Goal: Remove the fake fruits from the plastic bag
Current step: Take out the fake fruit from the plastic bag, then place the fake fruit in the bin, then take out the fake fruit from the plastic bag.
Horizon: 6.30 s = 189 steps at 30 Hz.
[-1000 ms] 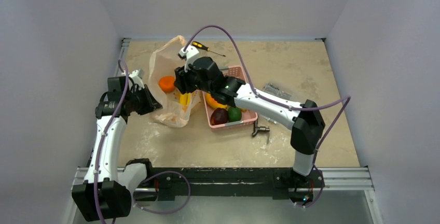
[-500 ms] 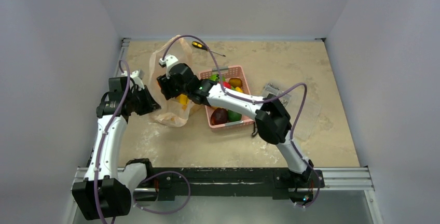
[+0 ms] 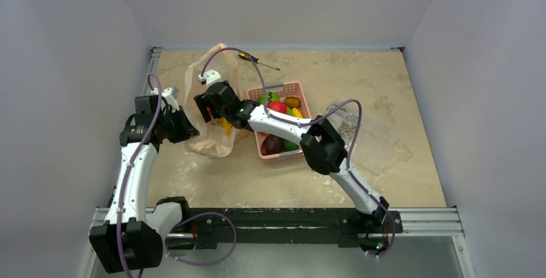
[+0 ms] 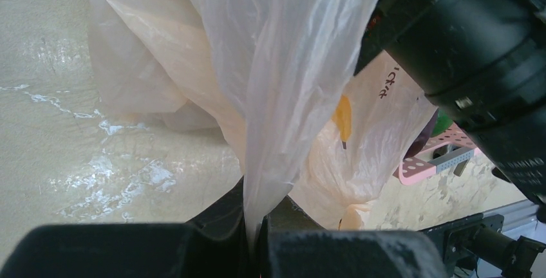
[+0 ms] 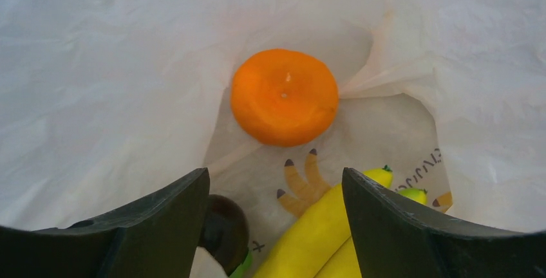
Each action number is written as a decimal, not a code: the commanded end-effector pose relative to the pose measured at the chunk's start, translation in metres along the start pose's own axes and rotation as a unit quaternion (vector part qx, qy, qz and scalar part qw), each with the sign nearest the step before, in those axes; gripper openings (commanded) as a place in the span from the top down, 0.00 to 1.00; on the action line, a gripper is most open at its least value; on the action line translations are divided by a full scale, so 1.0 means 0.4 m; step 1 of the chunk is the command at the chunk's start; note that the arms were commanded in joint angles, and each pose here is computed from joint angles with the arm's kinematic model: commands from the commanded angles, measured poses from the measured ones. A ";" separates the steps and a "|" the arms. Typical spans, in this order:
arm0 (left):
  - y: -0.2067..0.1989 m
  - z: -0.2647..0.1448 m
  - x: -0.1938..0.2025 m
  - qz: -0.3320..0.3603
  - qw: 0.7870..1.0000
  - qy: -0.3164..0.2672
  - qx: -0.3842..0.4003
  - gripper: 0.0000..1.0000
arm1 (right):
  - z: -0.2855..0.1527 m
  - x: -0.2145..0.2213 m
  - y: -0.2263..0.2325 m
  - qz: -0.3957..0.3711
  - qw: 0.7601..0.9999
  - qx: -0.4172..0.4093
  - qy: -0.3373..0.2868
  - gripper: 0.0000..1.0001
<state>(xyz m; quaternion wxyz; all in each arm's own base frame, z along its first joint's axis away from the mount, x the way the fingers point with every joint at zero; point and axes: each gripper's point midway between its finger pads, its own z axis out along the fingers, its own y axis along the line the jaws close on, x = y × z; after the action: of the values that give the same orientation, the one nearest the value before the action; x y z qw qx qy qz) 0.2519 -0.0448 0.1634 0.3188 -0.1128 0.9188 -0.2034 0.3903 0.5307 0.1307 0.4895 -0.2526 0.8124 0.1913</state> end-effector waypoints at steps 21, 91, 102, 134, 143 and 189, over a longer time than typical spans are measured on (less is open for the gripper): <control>-0.008 0.008 -0.017 0.013 1.000 -0.008 0.010 1.00 | 0.162 -0.059 -0.009 -0.016 0.997 -0.002 -0.073 0.39; -0.001 0.003 -0.022 0.005 1.000 -0.015 -0.003 1.00 | -0.558 0.219 -0.471 0.039 0.974 0.216 0.058 0.95; -0.001 0.004 -0.022 0.005 1.000 -0.013 -0.002 1.00 | -0.555 0.223 -0.464 0.027 0.975 0.209 0.076 0.43; -0.019 0.004 -0.020 0.005 1.000 -0.011 0.019 1.00 | -0.523 -0.051 -0.181 -0.002 0.998 0.052 -0.026 0.29; -0.018 -0.003 -0.026 0.008 1.000 -0.021 0.015 1.00 | -0.513 -0.176 0.021 0.014 0.991 -0.099 -0.086 0.44; -0.030 0.001 -0.016 0.007 0.999 -0.012 0.032 1.00 | -0.058 0.148 -0.091 0.069 0.985 0.107 0.117 0.23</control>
<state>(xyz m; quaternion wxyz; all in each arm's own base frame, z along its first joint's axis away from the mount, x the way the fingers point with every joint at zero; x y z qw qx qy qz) 0.2526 -0.0514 0.1648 0.3151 -0.1057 0.9164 -0.2229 0.3720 0.4670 0.0795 0.4008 -0.1509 0.8985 0.0960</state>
